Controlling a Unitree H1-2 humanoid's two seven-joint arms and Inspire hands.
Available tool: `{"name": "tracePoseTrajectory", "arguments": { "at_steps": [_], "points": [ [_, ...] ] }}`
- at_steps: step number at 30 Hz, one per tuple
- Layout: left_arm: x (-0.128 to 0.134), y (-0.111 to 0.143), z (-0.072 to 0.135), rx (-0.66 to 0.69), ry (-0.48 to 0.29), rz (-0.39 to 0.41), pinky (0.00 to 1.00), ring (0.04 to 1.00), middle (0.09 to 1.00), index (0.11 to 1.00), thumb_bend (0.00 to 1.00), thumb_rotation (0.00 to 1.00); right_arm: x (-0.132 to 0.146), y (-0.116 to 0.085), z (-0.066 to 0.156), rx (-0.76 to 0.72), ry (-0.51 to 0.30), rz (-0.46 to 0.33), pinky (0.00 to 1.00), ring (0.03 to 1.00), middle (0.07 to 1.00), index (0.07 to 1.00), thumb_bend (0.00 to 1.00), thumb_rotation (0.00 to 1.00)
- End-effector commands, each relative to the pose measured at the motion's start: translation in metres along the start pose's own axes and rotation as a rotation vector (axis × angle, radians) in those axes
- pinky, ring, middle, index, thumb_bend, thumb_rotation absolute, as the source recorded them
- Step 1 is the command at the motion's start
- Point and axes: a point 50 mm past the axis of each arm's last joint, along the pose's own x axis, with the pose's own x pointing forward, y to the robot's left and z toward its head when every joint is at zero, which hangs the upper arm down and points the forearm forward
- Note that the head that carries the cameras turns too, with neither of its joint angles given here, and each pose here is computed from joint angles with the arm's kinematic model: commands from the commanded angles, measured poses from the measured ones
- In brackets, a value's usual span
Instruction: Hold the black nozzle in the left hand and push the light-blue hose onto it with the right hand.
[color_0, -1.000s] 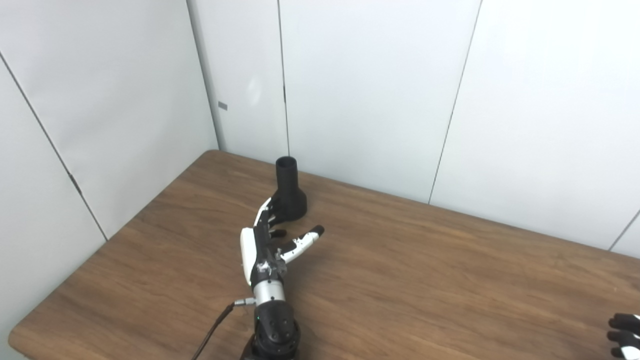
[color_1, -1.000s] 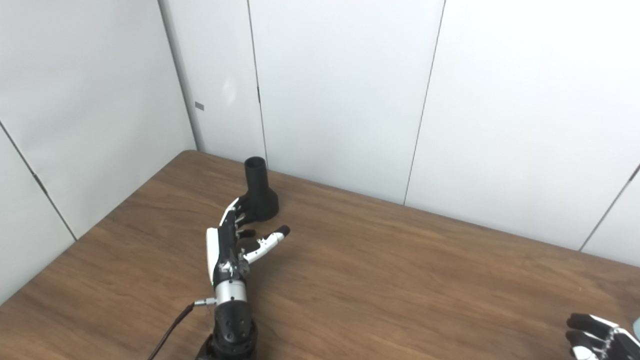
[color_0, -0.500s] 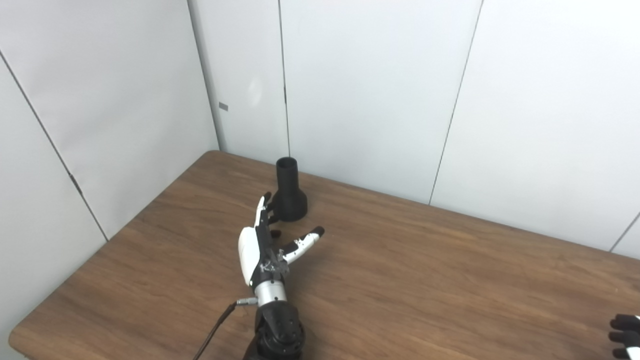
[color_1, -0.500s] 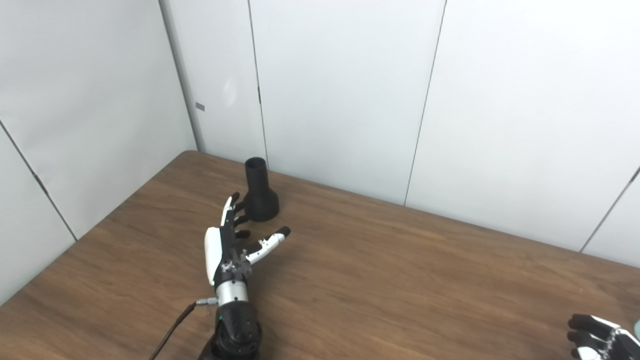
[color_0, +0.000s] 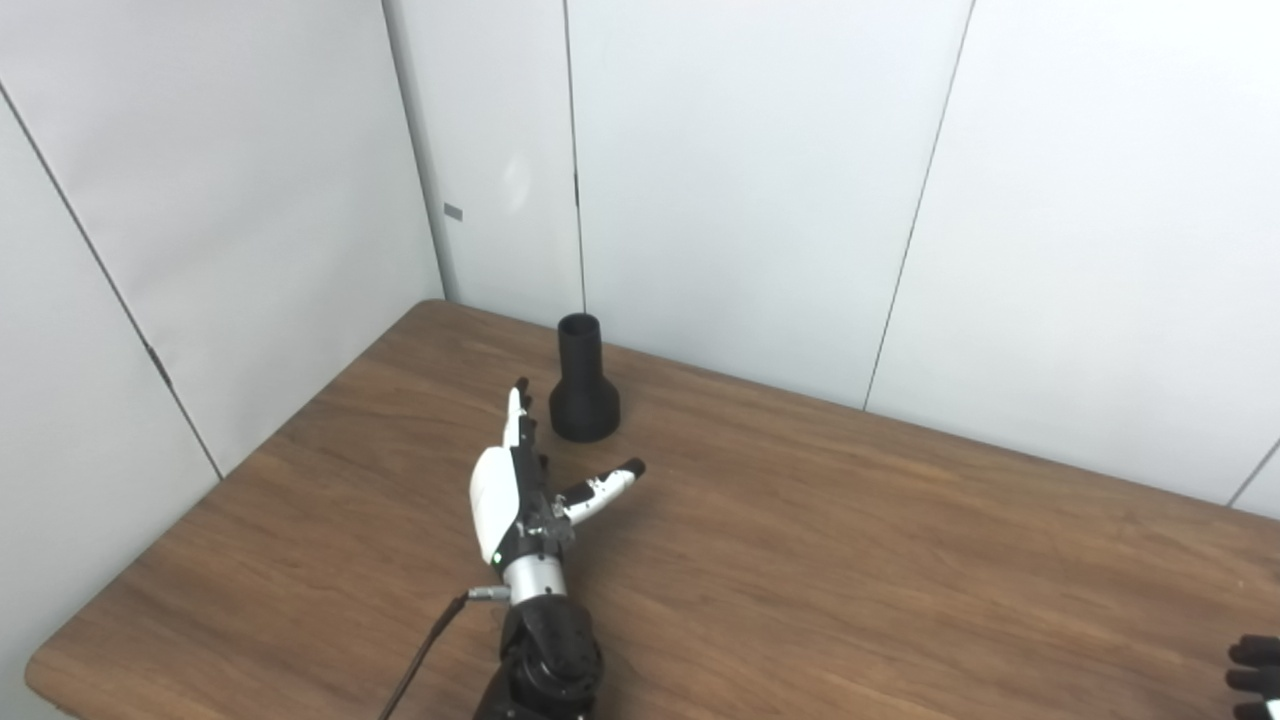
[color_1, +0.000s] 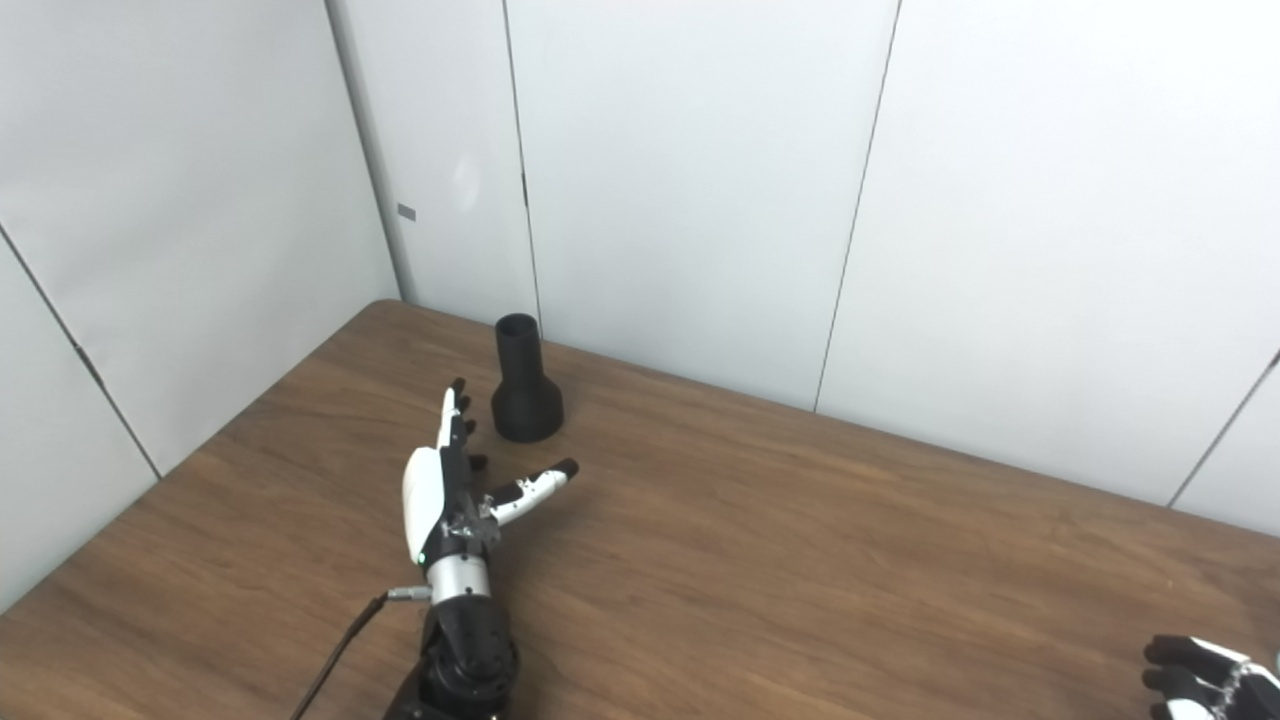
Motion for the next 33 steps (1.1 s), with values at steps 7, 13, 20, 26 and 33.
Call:
{"name": "tracePoseTrajectory", "arguments": {
  "at_steps": [7, 13, 20, 26, 33],
  "points": [
    [0.021, 0.006, 0.022, 0.000, -0.096, 0.061, 0.70, 0.876, 0.962, 1.000, 0.94, 0.18, -0.007, -0.002, -0.007, 0.001, 0.015, 0.001, 0.45, 0.581, 0.617, 0.587, 0.53, 0.68],
    [0.031, 0.011, 0.022, 0.019, -0.093, 0.039, 0.71, 0.873, 0.963, 1.000, 0.92, 0.20, -0.008, -0.003, -0.005, 0.002, 0.009, 0.001, 0.44, 0.570, 0.608, 0.576, 0.54, 0.68],
    [0.035, 0.006, 0.018, 0.063, -0.138, -0.076, 0.74, 0.886, 0.954, 0.987, 0.99, 0.28, -0.008, -0.004, -0.006, -0.001, 0.011, 0.001, 0.43, 0.564, 0.602, 0.572, 0.58, 0.70],
    [0.044, 0.000, 0.013, 0.050, -0.156, -0.139, 0.74, 0.876, 0.945, 0.989, 1.00, 0.41, -0.010, -0.005, -0.007, 0.003, 0.018, -0.003, 0.42, 0.561, 0.599, 0.567, 0.62, 0.70],
    [0.060, -0.003, 0.009, 0.062, -0.132, -0.197, 0.75, 0.875, 0.944, 0.984, 1.00, 0.32, -0.010, -0.006, -0.006, 0.009, 0.015, 0.001, 0.41, 0.545, 0.587, 0.556, 0.66, 0.70]
  ]
}}
